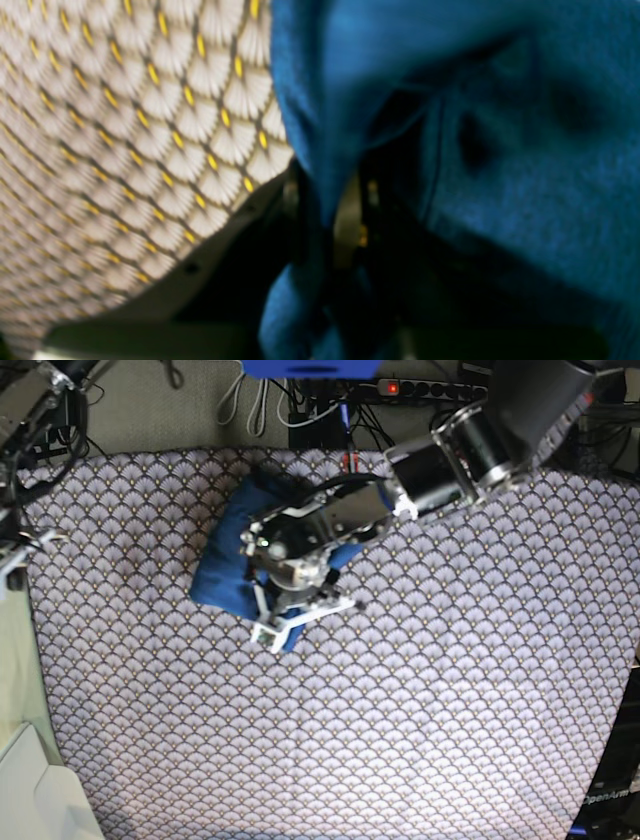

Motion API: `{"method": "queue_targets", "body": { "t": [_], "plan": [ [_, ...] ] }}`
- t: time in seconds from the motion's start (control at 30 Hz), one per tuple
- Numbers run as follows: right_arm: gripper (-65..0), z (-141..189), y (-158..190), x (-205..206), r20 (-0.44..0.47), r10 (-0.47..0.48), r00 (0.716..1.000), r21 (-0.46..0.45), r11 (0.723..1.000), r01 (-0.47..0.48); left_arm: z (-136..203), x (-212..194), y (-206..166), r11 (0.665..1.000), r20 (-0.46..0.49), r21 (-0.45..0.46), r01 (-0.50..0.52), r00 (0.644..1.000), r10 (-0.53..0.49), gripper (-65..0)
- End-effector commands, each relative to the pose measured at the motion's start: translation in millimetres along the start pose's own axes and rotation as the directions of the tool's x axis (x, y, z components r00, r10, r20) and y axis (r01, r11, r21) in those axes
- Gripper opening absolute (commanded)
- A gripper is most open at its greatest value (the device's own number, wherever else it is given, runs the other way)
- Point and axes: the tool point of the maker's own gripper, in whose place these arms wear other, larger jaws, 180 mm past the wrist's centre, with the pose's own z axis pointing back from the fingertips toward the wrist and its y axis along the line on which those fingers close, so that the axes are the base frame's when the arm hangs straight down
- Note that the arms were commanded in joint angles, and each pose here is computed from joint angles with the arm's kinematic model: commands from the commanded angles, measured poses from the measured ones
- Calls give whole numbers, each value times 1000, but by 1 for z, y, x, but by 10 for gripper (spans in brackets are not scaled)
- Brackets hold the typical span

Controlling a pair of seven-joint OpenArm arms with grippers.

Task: Fold the T-shirt properly
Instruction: 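Grasp the folded blue shirt's side with the left gripper and lift it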

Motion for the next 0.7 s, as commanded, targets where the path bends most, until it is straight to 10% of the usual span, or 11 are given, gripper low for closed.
{"method": "queue_targets", "body": {
  "t": [0.0,0.27,0.67],
  "plan": [
    [-624,5,-11,14,51,6,999,-28,1000,-4,6,26,-1,1000,94,18,25,995,-27,-647],
    [-624,21,-49,-2,30,-45,999,-139,989,49,-2,48,-7,932,246,167,321,902,-355,-647],
    [-624,33,-63,-22,-12,-64,998,-184,981,61,30,140,-10,927,432,236,291,823,-368,-648]
  ]
}}
